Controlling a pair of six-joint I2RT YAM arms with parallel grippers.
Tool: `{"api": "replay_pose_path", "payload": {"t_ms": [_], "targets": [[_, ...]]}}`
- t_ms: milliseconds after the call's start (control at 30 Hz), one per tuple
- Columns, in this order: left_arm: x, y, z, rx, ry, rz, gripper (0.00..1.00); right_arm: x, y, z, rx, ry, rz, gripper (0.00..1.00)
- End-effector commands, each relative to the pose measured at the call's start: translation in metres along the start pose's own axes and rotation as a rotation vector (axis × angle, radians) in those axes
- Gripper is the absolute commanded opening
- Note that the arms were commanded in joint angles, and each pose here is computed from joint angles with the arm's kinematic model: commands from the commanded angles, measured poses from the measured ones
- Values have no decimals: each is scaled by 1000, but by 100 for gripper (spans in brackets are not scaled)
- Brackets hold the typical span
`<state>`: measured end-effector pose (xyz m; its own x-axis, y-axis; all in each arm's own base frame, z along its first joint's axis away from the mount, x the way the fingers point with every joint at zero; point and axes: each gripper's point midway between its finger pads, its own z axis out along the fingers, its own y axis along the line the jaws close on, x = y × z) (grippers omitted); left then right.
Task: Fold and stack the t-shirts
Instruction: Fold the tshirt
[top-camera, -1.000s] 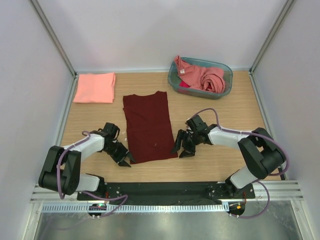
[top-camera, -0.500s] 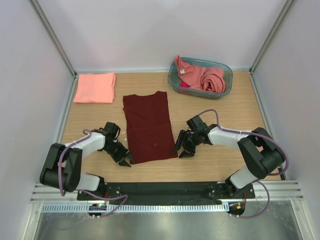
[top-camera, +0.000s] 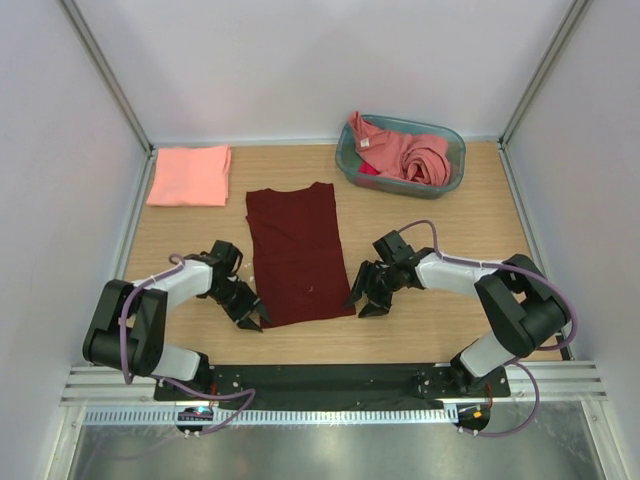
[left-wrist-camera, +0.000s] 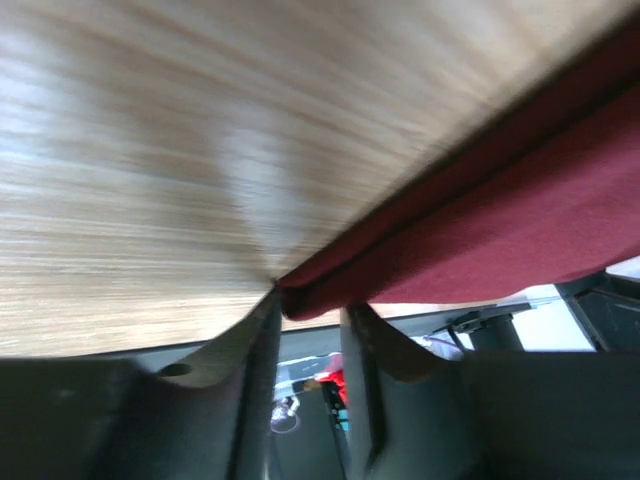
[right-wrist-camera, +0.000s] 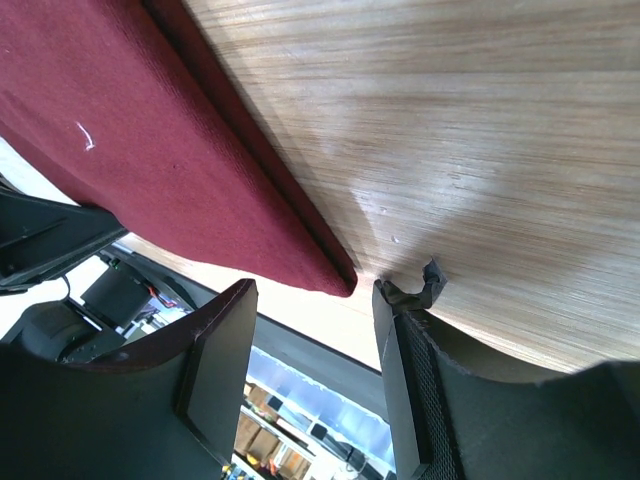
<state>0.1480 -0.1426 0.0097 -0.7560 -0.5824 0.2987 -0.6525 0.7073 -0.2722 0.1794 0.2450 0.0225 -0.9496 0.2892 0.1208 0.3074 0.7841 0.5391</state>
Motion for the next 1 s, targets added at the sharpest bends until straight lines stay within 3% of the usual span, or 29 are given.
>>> {"api": "replay_pose_path", "payload": {"t_ms": [0,133,367,967], "targets": [[-40,9,6,-73,-198,71,42,1,-26,7,117,-8,21,57],[-41,11,0,-72,-227,69,49,0,-30,8,136,-7,9,57],[-43,12,4,-89,-217,70,47,3,-27,15,101,5,35,57],[-53,6,11,-88,-223,103,21,-17,-42,27,189,-57,31,52]]}}
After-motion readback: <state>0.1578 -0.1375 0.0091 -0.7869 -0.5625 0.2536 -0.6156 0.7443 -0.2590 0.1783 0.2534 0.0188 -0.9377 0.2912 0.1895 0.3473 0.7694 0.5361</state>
